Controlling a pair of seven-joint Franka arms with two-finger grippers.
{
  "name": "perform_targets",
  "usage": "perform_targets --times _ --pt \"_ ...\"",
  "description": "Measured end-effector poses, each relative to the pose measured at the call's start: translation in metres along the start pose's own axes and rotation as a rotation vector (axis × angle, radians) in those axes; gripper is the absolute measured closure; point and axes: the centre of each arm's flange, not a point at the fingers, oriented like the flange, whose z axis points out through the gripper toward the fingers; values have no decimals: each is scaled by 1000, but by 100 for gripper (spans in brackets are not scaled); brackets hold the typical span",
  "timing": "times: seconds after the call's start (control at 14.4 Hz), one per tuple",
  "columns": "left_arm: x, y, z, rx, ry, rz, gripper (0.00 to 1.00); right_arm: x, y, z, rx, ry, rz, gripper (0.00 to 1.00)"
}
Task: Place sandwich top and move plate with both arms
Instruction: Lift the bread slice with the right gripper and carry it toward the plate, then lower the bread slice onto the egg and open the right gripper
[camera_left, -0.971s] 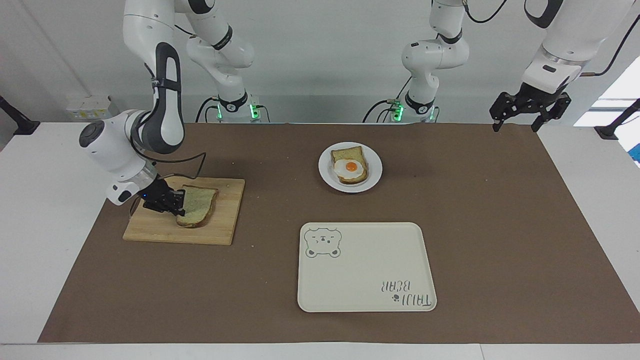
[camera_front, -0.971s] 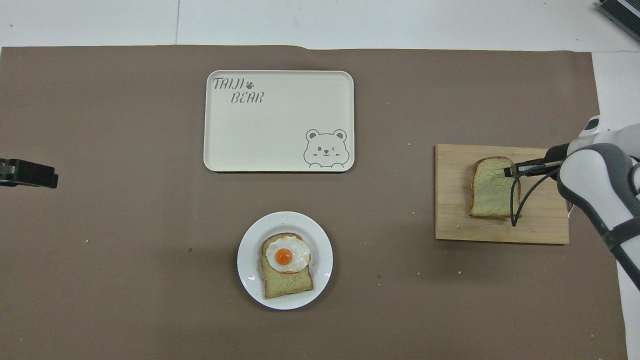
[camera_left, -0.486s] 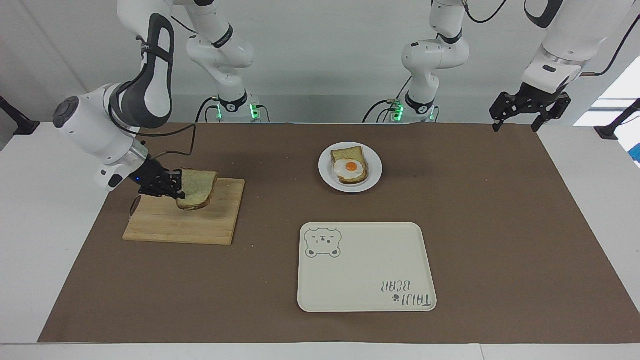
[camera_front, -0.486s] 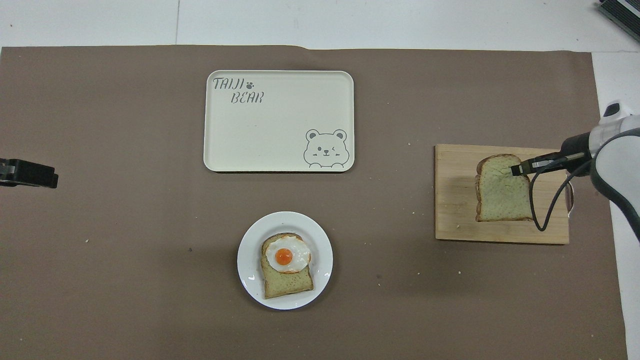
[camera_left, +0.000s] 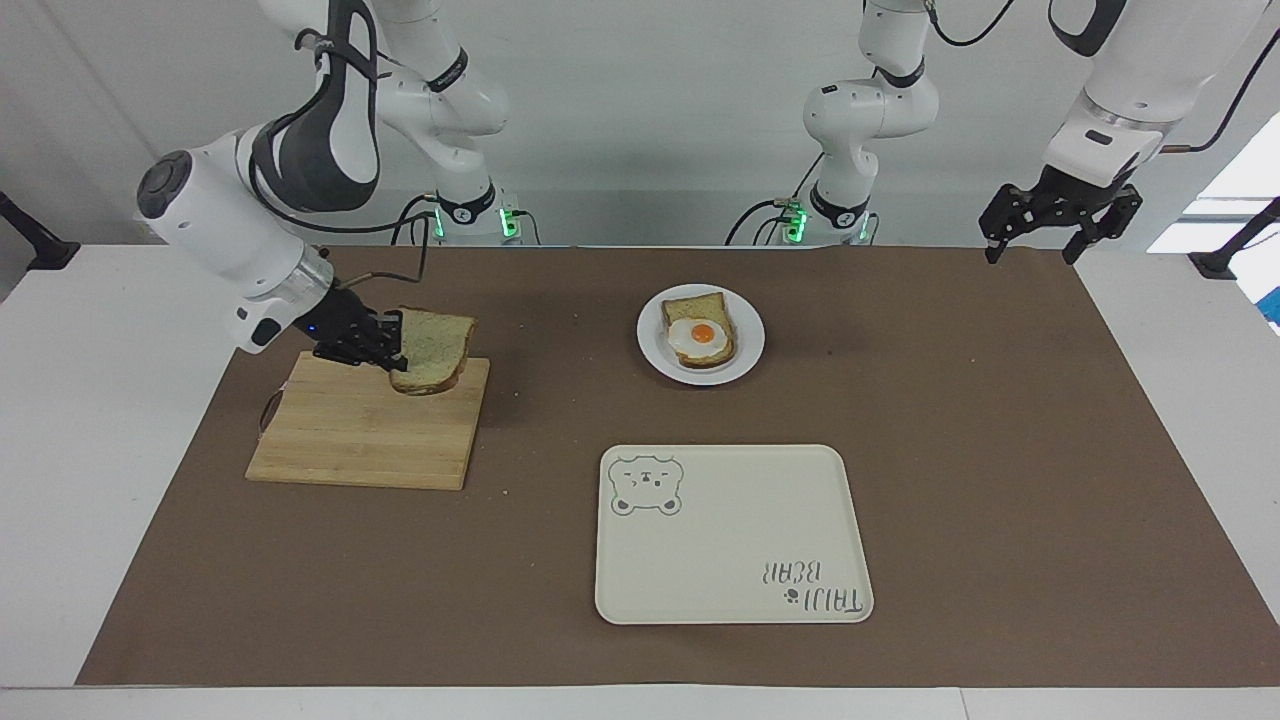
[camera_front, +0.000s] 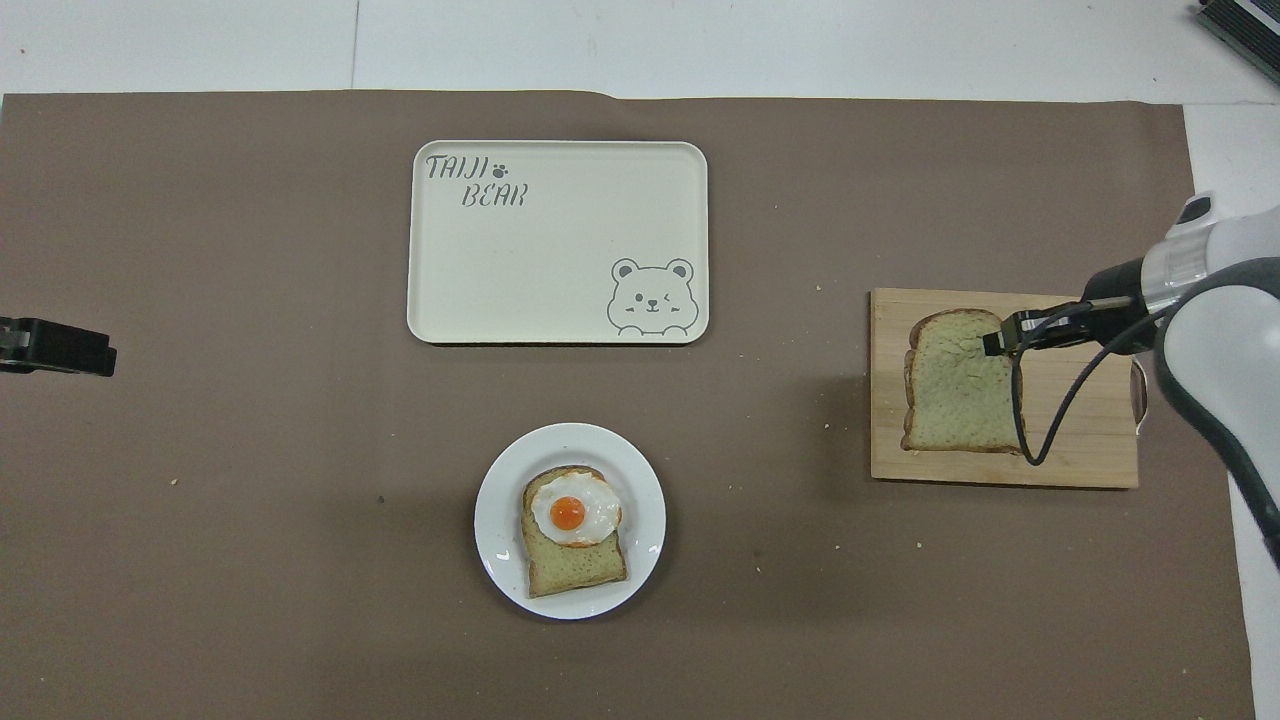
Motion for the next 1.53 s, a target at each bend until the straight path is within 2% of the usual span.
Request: perform_targets --times 0.35,0.55,0.76,1.11,1.53 --pt "0 0 0 0 0 0 0 -4 -96 28 -12 -54 55 89" --pt "0 0 0 0 0 0 0 -11 -141 43 -21 -80 38 89" --pt "0 0 0 0 0 0 0 -19 -176 55 22 -104 8 89" --pt "0 0 0 0 0 0 0 -24 -216 70 38 -83 -51 89" --pt "0 0 0 0 0 0 0 -39 -289 146 78 -123 -132 89"
